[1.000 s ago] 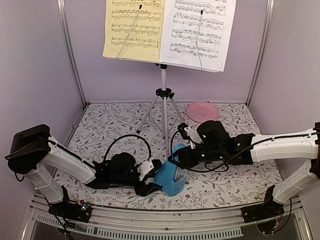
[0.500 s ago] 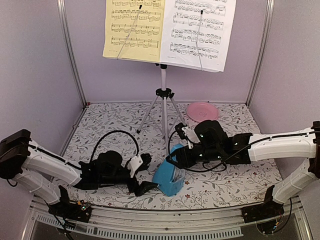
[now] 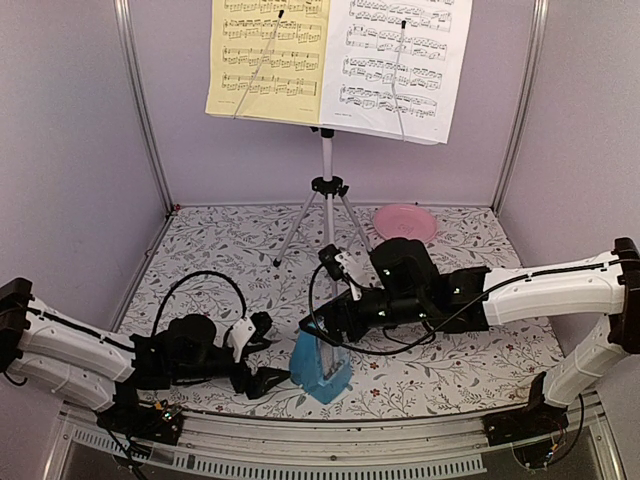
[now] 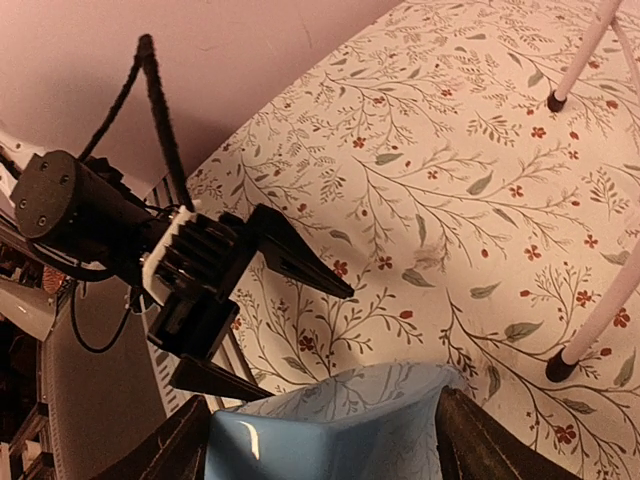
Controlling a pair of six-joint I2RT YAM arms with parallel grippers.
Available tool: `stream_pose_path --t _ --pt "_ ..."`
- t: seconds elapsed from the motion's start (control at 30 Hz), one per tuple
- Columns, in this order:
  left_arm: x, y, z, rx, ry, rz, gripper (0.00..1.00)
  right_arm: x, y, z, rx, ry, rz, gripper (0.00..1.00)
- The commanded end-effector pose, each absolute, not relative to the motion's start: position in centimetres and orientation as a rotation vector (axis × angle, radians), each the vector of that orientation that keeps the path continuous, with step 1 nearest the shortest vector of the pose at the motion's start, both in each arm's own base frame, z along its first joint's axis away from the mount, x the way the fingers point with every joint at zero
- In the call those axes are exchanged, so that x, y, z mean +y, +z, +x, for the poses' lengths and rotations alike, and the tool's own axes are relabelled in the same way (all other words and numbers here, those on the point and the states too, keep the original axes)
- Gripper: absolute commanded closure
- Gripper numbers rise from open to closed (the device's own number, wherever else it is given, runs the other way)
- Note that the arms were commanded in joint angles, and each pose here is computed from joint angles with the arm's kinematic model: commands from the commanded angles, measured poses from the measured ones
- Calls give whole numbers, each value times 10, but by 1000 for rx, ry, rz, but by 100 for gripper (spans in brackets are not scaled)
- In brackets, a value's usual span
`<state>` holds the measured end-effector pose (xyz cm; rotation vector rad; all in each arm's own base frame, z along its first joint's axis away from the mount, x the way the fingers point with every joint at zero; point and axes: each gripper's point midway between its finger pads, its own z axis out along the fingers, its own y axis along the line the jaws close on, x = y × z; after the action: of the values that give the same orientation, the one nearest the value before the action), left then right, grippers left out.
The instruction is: Set up the instrument practice props
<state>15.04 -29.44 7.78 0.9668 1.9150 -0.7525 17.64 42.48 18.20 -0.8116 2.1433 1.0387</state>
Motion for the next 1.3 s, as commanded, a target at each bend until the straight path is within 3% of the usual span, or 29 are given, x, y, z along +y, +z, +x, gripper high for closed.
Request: stream_pose_path --t 0.0,0.2,0.43,0.67,0.97,1.27 --pt "-283 72 150 1959 -751 922 10 441 235 172 1958 1163 -838 21" --pt "-279 70 142 1985 -800 894 21 435 248 169 1943 1174 -848 19" --pt "-281 58 126 2052 -873 881 57 355 242 197 2031 1196 -567 19" --pt "-301 40 120 2100 -917 927 77 319 175 203 2245 1086 -466 30" --pt "-340 40 161 2088 -862 899 86 321 109 193 2445 1058 -500 37" --pt "-358 39 224 2102 -840 819 85 316 68 177 2556 1048 -573 47"
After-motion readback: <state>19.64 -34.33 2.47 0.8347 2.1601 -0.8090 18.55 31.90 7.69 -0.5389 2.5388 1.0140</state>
